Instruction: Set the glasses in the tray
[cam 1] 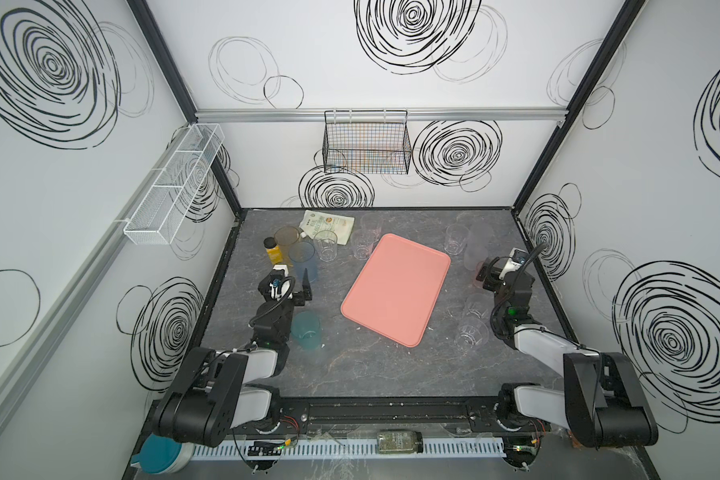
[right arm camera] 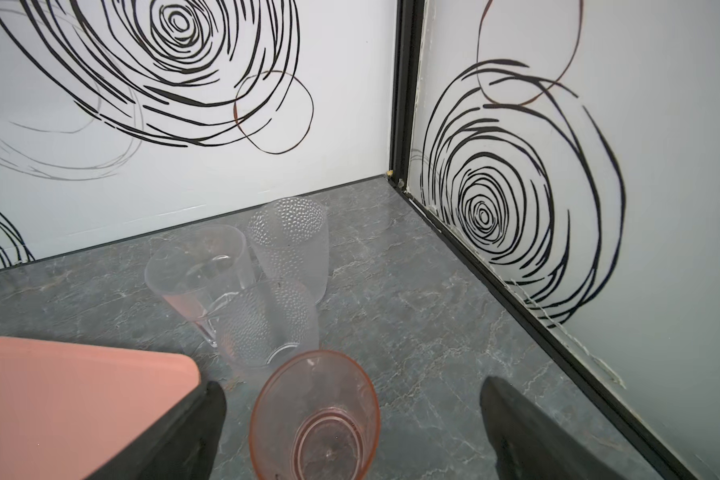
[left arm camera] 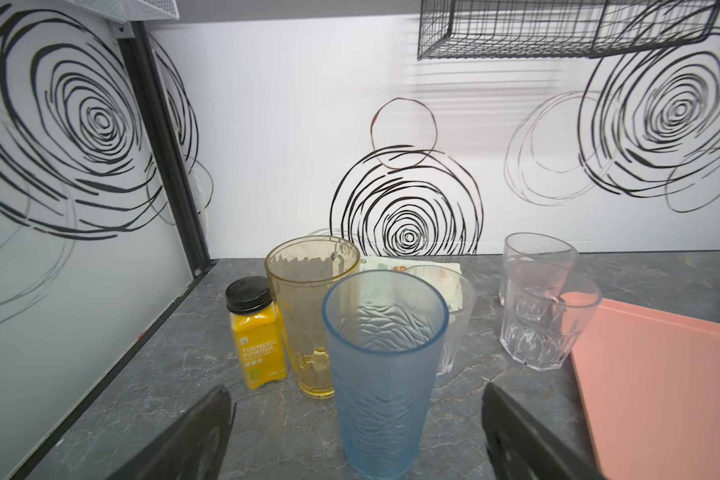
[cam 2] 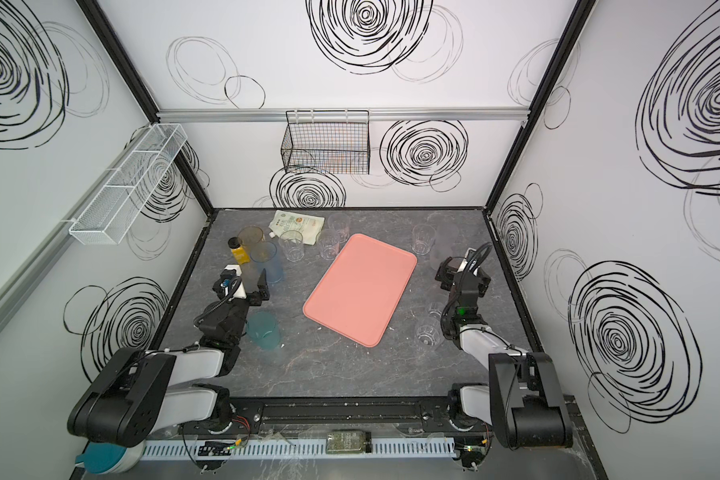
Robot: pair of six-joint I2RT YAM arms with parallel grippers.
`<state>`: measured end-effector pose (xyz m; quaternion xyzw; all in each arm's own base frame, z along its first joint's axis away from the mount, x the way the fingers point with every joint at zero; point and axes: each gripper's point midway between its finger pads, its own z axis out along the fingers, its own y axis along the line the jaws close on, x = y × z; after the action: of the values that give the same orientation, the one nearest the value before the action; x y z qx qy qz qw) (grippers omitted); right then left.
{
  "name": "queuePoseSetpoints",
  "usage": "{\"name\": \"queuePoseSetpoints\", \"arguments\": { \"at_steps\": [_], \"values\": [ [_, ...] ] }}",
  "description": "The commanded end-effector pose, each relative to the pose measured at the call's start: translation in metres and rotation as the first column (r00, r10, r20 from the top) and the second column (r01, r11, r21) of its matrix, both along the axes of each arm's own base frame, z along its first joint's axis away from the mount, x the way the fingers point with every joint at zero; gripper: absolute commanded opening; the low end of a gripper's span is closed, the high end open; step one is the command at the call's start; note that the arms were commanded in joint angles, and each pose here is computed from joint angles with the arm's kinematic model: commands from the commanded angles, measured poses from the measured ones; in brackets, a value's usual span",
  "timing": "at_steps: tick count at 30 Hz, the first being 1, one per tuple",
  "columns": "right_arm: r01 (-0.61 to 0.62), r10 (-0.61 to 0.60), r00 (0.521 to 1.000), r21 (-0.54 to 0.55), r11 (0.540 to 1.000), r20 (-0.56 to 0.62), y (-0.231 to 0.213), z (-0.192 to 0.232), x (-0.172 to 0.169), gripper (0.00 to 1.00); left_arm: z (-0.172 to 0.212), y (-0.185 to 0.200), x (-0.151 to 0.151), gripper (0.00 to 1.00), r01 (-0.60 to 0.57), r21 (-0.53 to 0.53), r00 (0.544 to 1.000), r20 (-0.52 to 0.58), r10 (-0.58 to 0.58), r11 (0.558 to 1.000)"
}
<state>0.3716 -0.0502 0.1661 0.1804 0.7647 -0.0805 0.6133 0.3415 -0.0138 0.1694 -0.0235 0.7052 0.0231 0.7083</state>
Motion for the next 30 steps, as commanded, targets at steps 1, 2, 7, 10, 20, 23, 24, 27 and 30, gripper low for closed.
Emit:
{"name": "queuePoseSetpoints", "arguments": {
  "at_steps": [1, 2, 7, 10, 20, 23, 24, 27, 30],
  "values": [
    [0.150, -0.146, 0.988, 0.117, 0.982, -0.046, -0.013, 0.005, -0.007, 1.00, 0.010, 0.020, -0.002, 0.96, -0.142, -0.058, 0.990, -0.004, 0.142, 0.988],
    [0.181, -0.174, 0.983, 0.157, 0.971, -0.061, -0.015, 0.005, -0.009, 1.00, 0.012, 0.021, -0.002, 0.96, -0.160, -0.067, 0.987, -0.005, 0.160, 0.985],
    [0.058, -0.019, 0.993, 0.353, 0.934, -0.114, 0.003, 0.016, -0.001, 1.00, 0.021, 0.017, -0.011, 0.96, -0.231, -0.026, 0.973, -0.020, 0.231, 0.973],
    [-0.108, 0.147, 0.988, 0.443, 0.890, -0.055, 0.021, 0.025, -0.003, 1.00, 0.032, 0.010, -0.019, 0.96, -0.239, -0.029, 0.971, 0.005, 0.239, 0.971],
    [-0.042, 0.113, 0.976, 0.346, 0.937, -0.188, 0.038, 0.025, -0.038, 0.96, 0.070, -0.012, -0.027, 0.96, -0.162, -0.317, 0.985, -0.114, 0.132, 0.935],
    [-0.083, 0.164, 0.965, 0.354, 0.932, -0.206, 0.048, 0.022, -0.045, 0.96, 0.078, -0.027, -0.029, 0.96, -0.069, -0.390, 0.990, -0.140, 0.014, 0.918],
    [-0.099, 0.188, 0.958, 0.360, 0.928, -0.219, 0.054, 0.019, -0.048, 0.96, 0.082, -0.030, -0.031, 0.96, -0.048, -0.420, 0.989, -0.147, -0.015, 0.906],
    [-0.155, 0.266, 0.933, 0.399, 0.904, -0.241, 0.076, 0.008, -0.055, 0.96, 0.096, -0.036, -0.034, 0.96, 0.009, -0.452, 0.987, -0.141, -0.082, 0.892],
    [-0.189, 0.306, 0.920, 0.405, 0.894, -0.246, 0.096, 0.003, -0.065, 0.94, 0.102, -0.031, -0.037, 0.96, 0.004, -0.510, 0.988, -0.131, -0.082, 0.860]
  ]
}}
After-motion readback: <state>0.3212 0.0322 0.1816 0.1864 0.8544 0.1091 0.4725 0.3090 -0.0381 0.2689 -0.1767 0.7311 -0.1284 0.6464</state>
